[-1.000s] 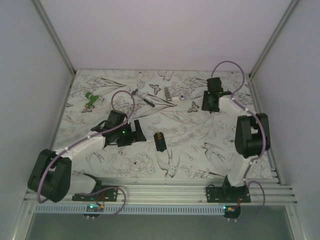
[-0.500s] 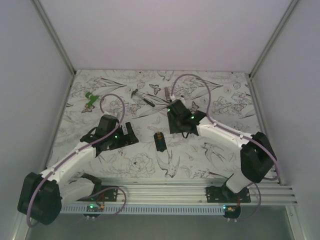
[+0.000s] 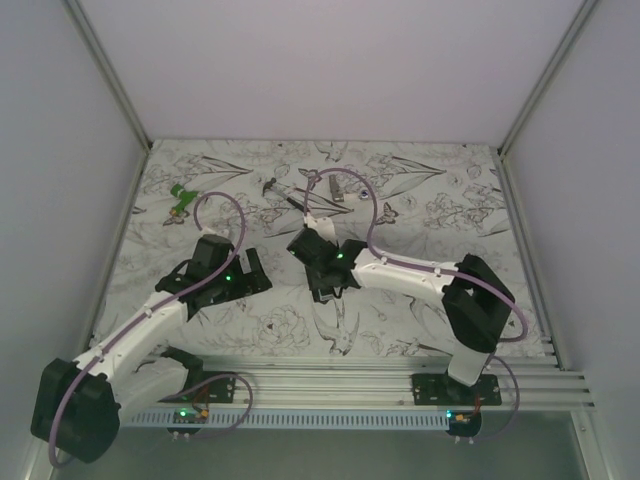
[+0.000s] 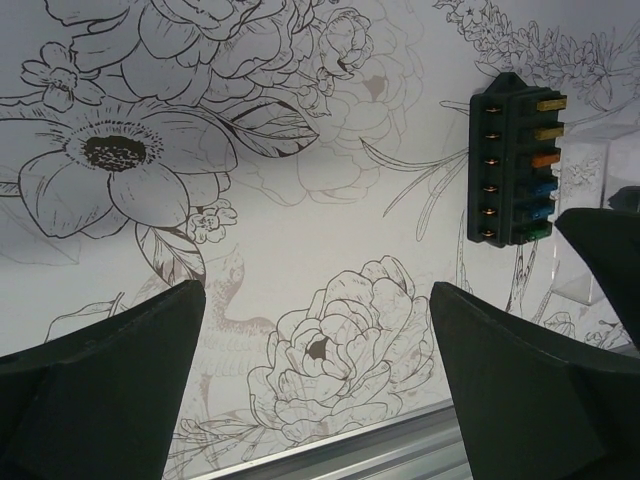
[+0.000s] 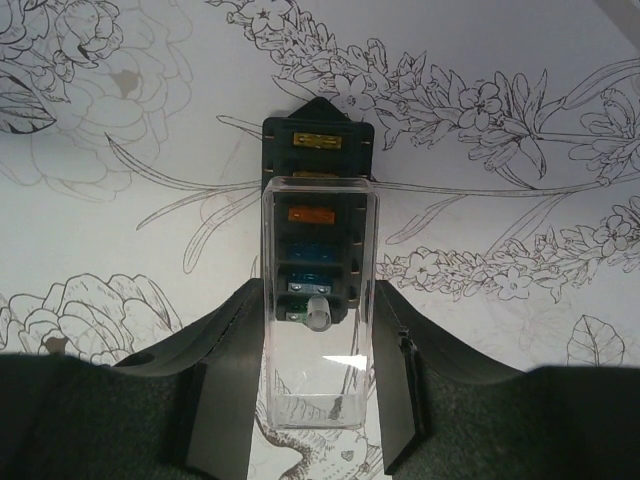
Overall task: Snap on the fuse box
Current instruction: Close the fuse box cover on the fuse box base.
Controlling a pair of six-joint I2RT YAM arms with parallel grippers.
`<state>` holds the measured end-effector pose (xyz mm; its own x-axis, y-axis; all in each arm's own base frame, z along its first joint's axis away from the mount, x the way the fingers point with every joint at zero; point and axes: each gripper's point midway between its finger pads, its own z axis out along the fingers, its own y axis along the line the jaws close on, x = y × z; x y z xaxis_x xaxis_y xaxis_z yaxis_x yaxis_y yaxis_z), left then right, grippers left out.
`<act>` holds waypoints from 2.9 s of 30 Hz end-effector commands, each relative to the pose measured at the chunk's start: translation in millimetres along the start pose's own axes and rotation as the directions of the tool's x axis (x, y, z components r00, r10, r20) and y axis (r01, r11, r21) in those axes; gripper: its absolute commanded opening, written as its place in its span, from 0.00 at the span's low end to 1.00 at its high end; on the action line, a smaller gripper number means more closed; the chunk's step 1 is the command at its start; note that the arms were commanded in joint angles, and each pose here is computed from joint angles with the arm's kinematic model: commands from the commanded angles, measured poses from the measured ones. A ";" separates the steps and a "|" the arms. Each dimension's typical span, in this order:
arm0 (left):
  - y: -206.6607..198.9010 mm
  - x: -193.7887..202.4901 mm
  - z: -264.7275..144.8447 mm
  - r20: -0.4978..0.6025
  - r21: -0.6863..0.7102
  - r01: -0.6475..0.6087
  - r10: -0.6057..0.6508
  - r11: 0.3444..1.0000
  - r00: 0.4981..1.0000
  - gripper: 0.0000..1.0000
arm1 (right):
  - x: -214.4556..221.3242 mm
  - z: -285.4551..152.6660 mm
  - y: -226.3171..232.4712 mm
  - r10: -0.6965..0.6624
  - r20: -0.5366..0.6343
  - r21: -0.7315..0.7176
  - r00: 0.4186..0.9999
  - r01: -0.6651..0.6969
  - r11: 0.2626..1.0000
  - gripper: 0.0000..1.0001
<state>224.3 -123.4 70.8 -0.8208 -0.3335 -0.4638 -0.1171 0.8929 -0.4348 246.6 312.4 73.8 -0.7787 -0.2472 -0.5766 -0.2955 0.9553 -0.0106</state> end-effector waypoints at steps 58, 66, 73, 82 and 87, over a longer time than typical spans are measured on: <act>8.0 6.9 -0.8 -0.018 -0.026 0.014 -0.014 1.000 1.000 1.00 | -12.3 39.6 11.8 0.016 0.039 0.071 0.999 -0.019 0.997 0.51; 7.1 7.3 -0.5 -0.022 -0.023 0.014 -0.015 1.000 1.000 1.00 | -4.8 44.0 11.0 0.009 0.004 0.044 1.000 -0.009 0.999 0.59; -18.2 5.1 -2.1 -0.055 0.084 0.030 -0.025 0.996 0.998 0.99 | -28.6 17.3 18.7 0.014 0.076 -0.065 0.997 -0.009 0.998 0.74; -76.6 -9.8 8.7 -0.088 0.228 0.030 -0.011 0.973 0.996 0.86 | -32.8 10.1 1.7 0.137 0.017 -0.362 0.990 -0.122 0.924 0.69; -113.5 -11.7 30.3 -0.149 0.254 -0.007 0.046 0.967 0.988 0.76 | -41.7 16.0 -8.7 0.219 -0.007 -0.489 0.976 -0.194 0.850 0.55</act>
<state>249.3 -199.0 92.1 -0.8874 -0.2743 -0.3705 -0.0142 0.8196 -0.5727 284.7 297.4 65.9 -0.8314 -0.0706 -0.5512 -0.3003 0.8917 0.3387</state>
